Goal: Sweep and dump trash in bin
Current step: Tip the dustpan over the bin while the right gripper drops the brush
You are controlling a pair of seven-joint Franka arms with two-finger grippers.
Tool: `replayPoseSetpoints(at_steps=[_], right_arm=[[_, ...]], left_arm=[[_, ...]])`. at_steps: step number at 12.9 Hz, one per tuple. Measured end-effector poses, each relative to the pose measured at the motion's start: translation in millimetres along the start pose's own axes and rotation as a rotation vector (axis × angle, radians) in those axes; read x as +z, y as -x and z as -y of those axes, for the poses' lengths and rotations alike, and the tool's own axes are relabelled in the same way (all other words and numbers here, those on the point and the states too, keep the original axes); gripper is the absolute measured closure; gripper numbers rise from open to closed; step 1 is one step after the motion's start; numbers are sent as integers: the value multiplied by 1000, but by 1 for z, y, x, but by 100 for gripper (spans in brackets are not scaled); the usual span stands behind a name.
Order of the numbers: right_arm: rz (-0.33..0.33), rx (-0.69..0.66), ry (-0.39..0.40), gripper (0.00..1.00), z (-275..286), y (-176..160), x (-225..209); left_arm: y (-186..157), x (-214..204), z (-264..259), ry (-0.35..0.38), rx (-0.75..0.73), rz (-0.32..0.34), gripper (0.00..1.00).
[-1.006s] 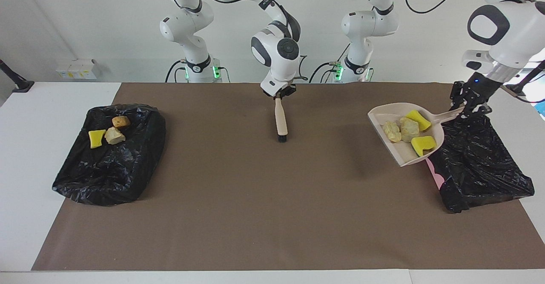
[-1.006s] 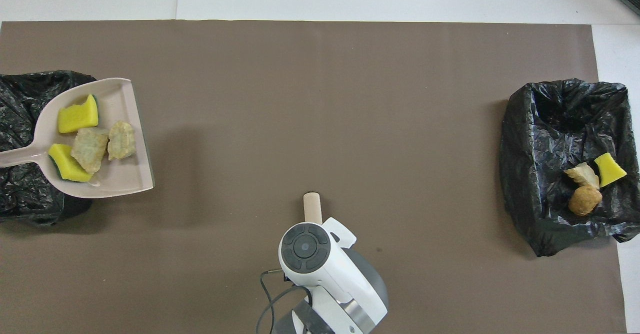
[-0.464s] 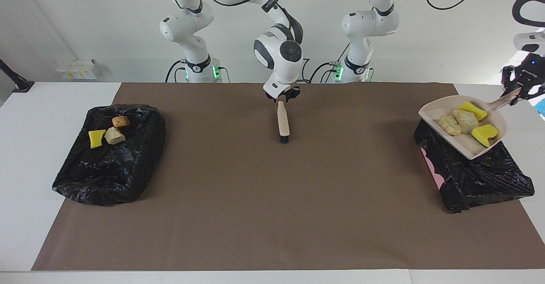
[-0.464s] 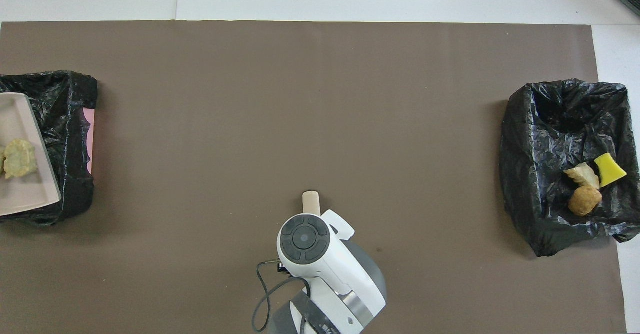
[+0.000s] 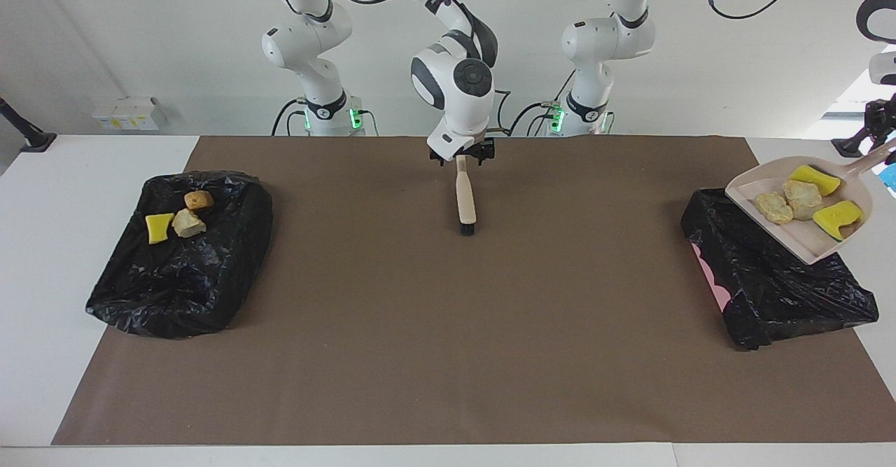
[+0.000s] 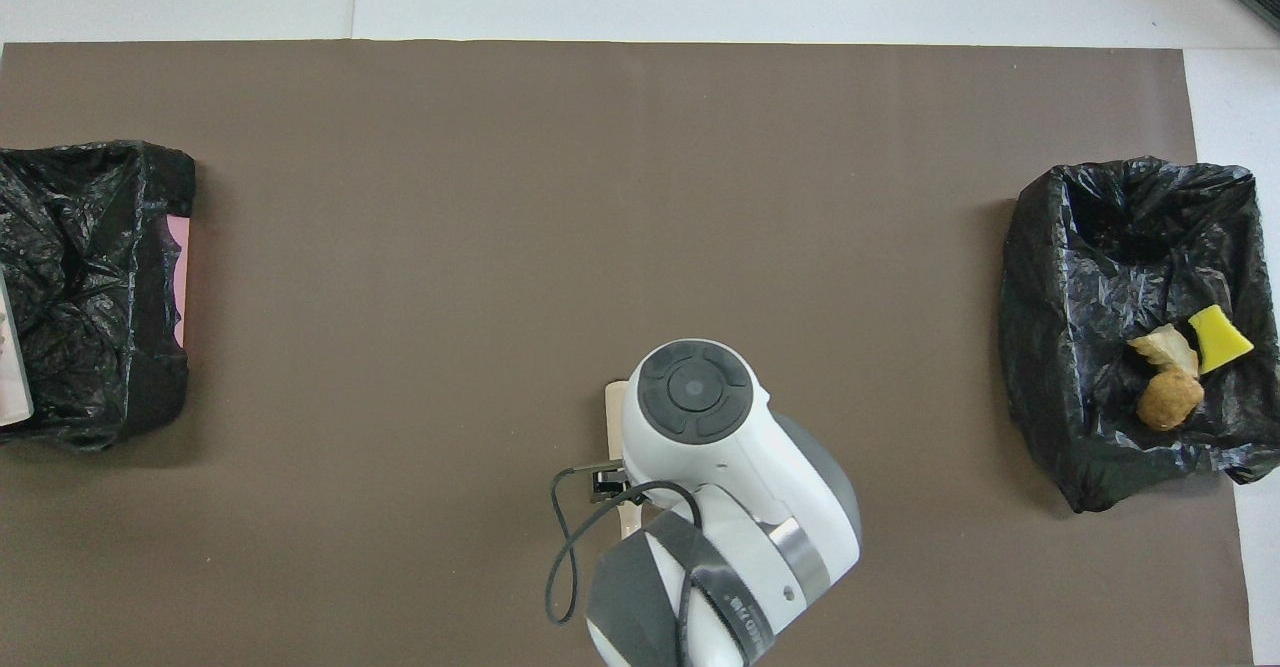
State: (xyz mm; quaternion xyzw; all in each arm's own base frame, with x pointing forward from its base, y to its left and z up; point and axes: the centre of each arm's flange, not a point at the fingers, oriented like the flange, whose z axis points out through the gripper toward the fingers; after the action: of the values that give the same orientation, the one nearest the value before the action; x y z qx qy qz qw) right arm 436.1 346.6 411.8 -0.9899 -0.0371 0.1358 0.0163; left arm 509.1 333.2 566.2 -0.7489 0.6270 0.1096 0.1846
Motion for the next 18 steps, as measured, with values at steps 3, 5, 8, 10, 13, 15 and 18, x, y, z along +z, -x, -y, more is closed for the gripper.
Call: replayPoseSetpoints(at_steps=[3,5,8,10,13,15,18], right_arm=[[-9,-79,-2,0,-48,-15,-49],[-49,-95,15,0,-78,-27,-81],[-125,-69,11,0,-130,-48,-123],[-158,-60,13,0,-171,-59,-142],[-198,-107,67,0,-229,-69,-162],[-206,-142,79,0,-260,-72,-169],[-206,-154,85,0,-306,-73,-172]], left_arm=[[-14,-7,8,13,17,120,67],[-30,-14,16,10,41,171,67],[-51,-28,26,2,117,257,67],[-62,-43,28,21,153,308,67],[-75,-80,22,22,156,357,67],[-74,-98,16,6,146,361,67],[-63,-118,1,3,97,327,67]])
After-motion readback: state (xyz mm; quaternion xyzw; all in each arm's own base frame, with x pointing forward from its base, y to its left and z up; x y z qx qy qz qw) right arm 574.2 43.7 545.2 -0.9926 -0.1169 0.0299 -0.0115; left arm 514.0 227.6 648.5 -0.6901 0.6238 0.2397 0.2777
